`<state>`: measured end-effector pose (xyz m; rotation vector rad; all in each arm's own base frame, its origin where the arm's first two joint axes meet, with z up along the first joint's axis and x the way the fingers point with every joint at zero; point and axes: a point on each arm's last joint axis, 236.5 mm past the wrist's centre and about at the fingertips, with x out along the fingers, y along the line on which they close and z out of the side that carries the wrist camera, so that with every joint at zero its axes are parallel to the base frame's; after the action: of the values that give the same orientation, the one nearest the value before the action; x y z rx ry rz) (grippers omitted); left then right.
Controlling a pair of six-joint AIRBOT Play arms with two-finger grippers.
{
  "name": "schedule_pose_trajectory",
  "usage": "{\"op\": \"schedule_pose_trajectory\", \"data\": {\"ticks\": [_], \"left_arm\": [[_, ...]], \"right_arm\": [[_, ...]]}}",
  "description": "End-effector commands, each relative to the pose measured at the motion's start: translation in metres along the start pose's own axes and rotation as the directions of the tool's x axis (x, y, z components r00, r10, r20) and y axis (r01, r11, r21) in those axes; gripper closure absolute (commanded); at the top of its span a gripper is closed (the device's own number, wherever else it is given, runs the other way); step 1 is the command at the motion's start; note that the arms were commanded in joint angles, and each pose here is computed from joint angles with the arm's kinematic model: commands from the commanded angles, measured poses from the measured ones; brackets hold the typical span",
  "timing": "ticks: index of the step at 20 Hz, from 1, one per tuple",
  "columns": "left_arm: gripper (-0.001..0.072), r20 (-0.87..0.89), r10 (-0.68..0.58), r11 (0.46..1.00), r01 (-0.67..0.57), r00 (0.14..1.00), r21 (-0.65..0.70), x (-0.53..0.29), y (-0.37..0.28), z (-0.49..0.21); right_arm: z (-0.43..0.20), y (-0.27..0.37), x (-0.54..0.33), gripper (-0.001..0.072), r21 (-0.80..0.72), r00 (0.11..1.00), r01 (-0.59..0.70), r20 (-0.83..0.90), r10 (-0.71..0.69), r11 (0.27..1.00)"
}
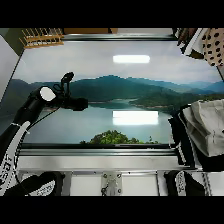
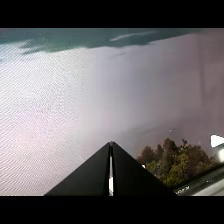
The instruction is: Fold the clothes and pants, and hang the long-sleeved shirts on hangers.
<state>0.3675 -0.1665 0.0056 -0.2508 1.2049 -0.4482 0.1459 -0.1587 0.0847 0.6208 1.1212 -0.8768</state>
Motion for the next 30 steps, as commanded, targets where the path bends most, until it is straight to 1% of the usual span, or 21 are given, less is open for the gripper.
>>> {"op": "schedule_pose_trajectory", "data": {"ticks": [1, 2, 3, 4, 5, 7, 8, 9, 10, 12, 13, 15, 16, 19, 21, 22, 24, 28, 29, 30], "left_arm": [[0.0693, -0.001, 0.0, 1.0, 0.0, 1.0, 0.004, 0.0, 0.0, 0.0], [0.0693, -0.001, 0.0, 1.0, 0.0, 1.0, 0.004, 0.0, 0.0, 0.0], [0.0693, -0.001, 0.0, 1.0, 0.0, 1.0, 0.004, 0.0, 0.0, 0.0], [0.0693, -0.002, 0.0, 1.0, 0.0, 1.0, 0.004, 0.0, 0.0, -0.001], [0.0693, -0.001, 0.0, 1.0, 0.0, 1.0, 0.004, 0.0, 0.0, 0.0], [0.0693, -0.001, 0.0, 1.0, 0.0, 1.0, 0.004, 0.0, 0.0, 0.0], [0.0693, 0.0, 0.0, 1.0, 0.0, 1.0, 0.003, 0.0, 0.0, 0.0], [0.0693, -0.001, -0.002, 1.0, 0.002, 1.0, 0.003, 0.0, -0.001, 0.0], [0.0693, -0.001, -0.002, 1.0, 0.002, 1.0, 0.003, 0.0, 0.0, 0.0], [0.0693, 0.004, -0.003, 1.0, 0.003, 1.0, 0.001, 0.0, -0.001, 0.001], [0.0693, 0.003, -0.004, 1.0, 0.004, 1.0, 0.001, 0.0, -0.001, 0.001], [0.0693, 0.004, -0.01, 1.0, 0.01, 1.0, -0.003, 0.0, -0.003, 0.001], [0.0693, 0.007, -0.029, 0.999, 0.029, 1.0, -0.015, 0.0, -0.007, 0.002], [0.0693, 0.015, -0.068, 0.997, 0.069, 0.998, -0.039, 0.0, -0.017, 0.004], [0.0693, 0.013, -0.067, 0.997, 0.068, 0.998, -0.038, -0.001, -0.016, 0.003], [0.0693, 0.013, -0.067, 0.997, 0.068, 0.998, -0.038, -0.001, -0.016, 0.003], [0.0693, 0.011, -0.068, 0.997, 0.068, 0.998, -0.039, -0.001, -0.016, 0.002], [0.0693, 0.011, -0.067, 0.997, 0.067, 0.998, -0.039, -0.001, -0.016, 0.002], [0.0693, 0.011, -0.067, 0.997, 0.067, 0.998, -0.039, -0.001, -0.016, 0.002], [0.0693, 0.011, -0.067, 0.997, 0.067, 0.998, -0.039, -0.001, -0.016, 0.002]], "right_arm": [[-0.023, -0.009, 0.017, 0.0693, 0.0, 0.998, 0.032, -0.05, -0.032, 0.999], [-0.023, -0.009, 0.017, 0.0643, 0.0, 0.998, 0.032, -0.05, -0.032, 0.999], [-0.022, -0.009, 0.017, 0.0418, -0.011, 0.998, 0.032, -0.048, -0.032, 0.999], [-0.018, -0.01, 0.013, 0.0143, -0.072, 0.999, 0.033, -0.032, -0.035, 0.997], [-0.008, -0.014, 0.004, 0.0103, -0.121, 0.999, 0.051, 0.008, -0.051, 0.991], [0.029, -0.016, -0.032, 0.0102, -0.191, 0.986, 0.078, 0.158, -0.047, 0.979], [0.048, -0.007, -0.057, 0.0102, -0.195, 0.969, 0.051, 0.249, -0.001, 0.979], [0.062, 0.009, -0.079, 0.0101, -0.213, 0.945, 0.0, 0.321, 0.07, 0.977], [0.066, 0.037, -0.098, 0.0101, -0.283, 0.918, -0.082, 0.353, 0.183, 0.956], [0.049, 0.103, -0.116, 0.0102, -0.448, 0.854, -0.275, 0.292, 0.431, 0.851], [0.032, 0.137, -0.12, 0.0102, -0.509, 0.816, -0.375, 0.214, 0.537, 0.774], [-0.002, 0.189, -0.117, 0.0102, -0.578, 0.757, -0.505, 0.059, 0.65, 0.641], [-0.02, 0.209, -0.109, 0.0102, -0.607, 0.743, -0.537, -0.011, 0.669, 0.586], [-0.085, 0.263, -0.081, 0.0102, -0.681, 0.717, -0.592, -0.202, 0.668, 0.43], [-0.119, 0.289, -0.067, 0.0102, -0.699, 0.702, -0.615, -0.275, 0.657, 0.364], [-0.131, 0.298, -0.062, 0.0102, -0.707, 0.7, -0.62, -0.302, 0.647, 0.341], [-0.146, 0.308, -0.053, 0.0102, -0.714, 0.705, -0.624, -0.34, 0.623, 0.317], [-0.154, 0.311, -0.04, 0.0103, -0.707, 0.718, -0.629, -0.369, 0.589, 0.323], [-0.154, 0.311, -0.04, 0.0118, -0.707, 0.719, -0.629, -0.37, 0.589, 0.324], [-0.154, 0.311, -0.04, 0.0283, -0.707, 0.719, -0.629, -0.37, 0.589, 0.323]]}}
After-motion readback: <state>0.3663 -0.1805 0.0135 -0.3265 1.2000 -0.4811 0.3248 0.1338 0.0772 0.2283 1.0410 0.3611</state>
